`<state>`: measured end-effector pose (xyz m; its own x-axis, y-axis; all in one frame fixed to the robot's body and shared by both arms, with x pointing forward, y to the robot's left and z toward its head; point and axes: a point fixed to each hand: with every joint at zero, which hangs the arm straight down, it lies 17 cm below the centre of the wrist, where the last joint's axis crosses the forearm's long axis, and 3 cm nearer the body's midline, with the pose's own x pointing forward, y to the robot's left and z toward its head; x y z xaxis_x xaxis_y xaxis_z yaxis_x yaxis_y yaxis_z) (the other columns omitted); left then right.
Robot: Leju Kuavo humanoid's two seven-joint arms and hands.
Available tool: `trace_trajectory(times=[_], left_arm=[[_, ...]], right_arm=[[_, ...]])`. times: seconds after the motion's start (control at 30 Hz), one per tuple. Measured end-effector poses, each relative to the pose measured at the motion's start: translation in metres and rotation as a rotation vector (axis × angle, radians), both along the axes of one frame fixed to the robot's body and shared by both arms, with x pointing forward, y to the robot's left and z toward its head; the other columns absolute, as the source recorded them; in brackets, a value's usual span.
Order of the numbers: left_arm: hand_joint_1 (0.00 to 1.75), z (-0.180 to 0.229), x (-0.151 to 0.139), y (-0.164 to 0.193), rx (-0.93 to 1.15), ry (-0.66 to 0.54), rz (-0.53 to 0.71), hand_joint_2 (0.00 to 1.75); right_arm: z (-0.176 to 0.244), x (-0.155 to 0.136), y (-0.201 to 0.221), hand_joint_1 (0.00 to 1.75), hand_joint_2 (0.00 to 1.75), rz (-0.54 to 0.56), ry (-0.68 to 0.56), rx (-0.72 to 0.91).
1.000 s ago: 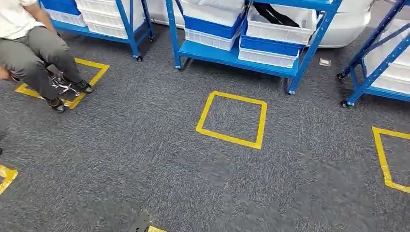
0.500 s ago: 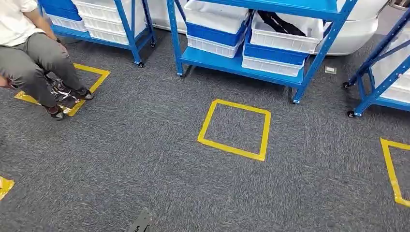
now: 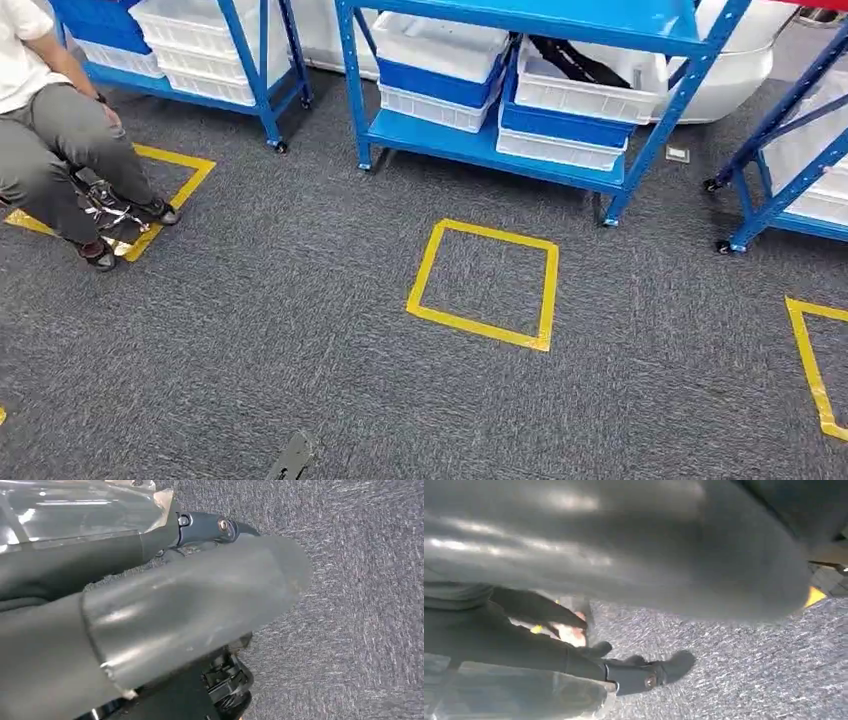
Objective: Take the parts from the cabinet and place them on the table.
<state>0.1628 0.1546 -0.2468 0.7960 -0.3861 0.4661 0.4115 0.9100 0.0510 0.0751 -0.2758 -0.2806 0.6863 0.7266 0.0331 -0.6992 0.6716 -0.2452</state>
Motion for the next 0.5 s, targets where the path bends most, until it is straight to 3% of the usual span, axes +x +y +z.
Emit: trace_trajectory(times=[0.5], left_arm=[[0.0,0.0,-0.001,-0.002,0.002,0.012,0.007,0.0]], right_arm=[[0.0,-0.005,-0.005,0.0,0.0,0.031,0.011,-0.031]])
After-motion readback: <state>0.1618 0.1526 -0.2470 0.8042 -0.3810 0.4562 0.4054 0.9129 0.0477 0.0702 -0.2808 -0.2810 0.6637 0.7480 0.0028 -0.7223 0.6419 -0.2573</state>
